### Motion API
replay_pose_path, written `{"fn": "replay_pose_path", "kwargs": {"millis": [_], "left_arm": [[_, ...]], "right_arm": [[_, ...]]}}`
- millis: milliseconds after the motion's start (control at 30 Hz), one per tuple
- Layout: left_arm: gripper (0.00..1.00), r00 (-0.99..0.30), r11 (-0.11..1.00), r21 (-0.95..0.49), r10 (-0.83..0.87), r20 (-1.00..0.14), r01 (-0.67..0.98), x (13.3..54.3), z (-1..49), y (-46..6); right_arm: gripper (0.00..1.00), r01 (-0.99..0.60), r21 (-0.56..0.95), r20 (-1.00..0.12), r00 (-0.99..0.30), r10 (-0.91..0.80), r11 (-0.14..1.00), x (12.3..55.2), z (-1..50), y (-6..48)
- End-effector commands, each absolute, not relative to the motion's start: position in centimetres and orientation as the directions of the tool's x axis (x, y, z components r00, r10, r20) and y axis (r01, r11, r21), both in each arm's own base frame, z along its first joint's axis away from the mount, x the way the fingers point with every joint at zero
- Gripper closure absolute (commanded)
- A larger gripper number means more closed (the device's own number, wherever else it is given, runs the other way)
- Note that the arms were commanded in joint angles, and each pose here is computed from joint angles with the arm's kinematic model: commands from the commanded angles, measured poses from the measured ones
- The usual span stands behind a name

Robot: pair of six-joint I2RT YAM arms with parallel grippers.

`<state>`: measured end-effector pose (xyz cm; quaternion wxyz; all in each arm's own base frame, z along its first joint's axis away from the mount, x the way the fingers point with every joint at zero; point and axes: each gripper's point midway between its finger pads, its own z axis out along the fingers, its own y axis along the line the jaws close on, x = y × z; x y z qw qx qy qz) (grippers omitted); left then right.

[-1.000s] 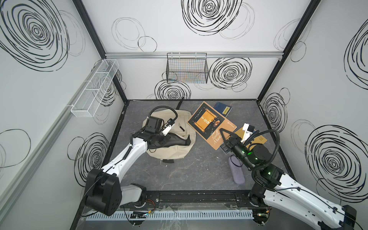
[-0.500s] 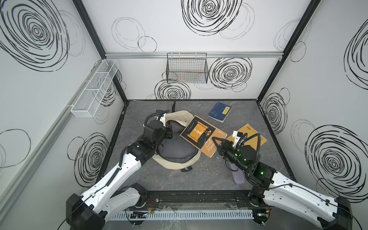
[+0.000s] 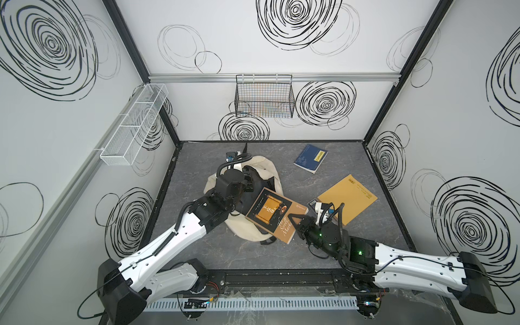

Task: Pack books, pencil case, and school supplies into a backpack
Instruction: Place the book in the student bag.

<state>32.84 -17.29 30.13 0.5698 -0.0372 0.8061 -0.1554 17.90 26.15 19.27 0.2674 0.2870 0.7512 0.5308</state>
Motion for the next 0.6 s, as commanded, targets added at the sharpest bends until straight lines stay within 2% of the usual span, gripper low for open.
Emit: {"fn": "replay_pose_path", "kwargs": {"millis": [0, 200, 333, 567], "left_arm": [[1.00, -0.191, 0.908, -0.399, -0.372, -0.908, 0.130, 32.8, 36.0, -16.6], [1.00, -0.256, 0.867, -0.453, -0.398, -0.881, 0.210, 31.7, 35.6, -18.1], [1.00, -0.298, 0.850, -0.462, -0.386, -0.873, 0.253, 31.1, 35.5, -19.1], [1.00, -0.343, 0.825, -0.461, -0.351, -0.871, 0.327, 30.6, 35.4, -20.8]], "right_arm": [[1.00, 0.140, 0.978, -0.034, -0.624, 0.781, 0.154, 19.1, 21.8, 26.2], [1.00, 0.093, 0.980, -0.103, -0.516, 0.851, 0.175, 23.1, 22.6, 25.7], [1.00, 0.121, 0.983, -0.058, -0.518, 0.853, 0.141, 26.4, 22.2, 26.5], [1.00, 0.087, 0.987, -0.073, -0.521, 0.850, 0.138, 30.5, 22.8, 30.2]]}}
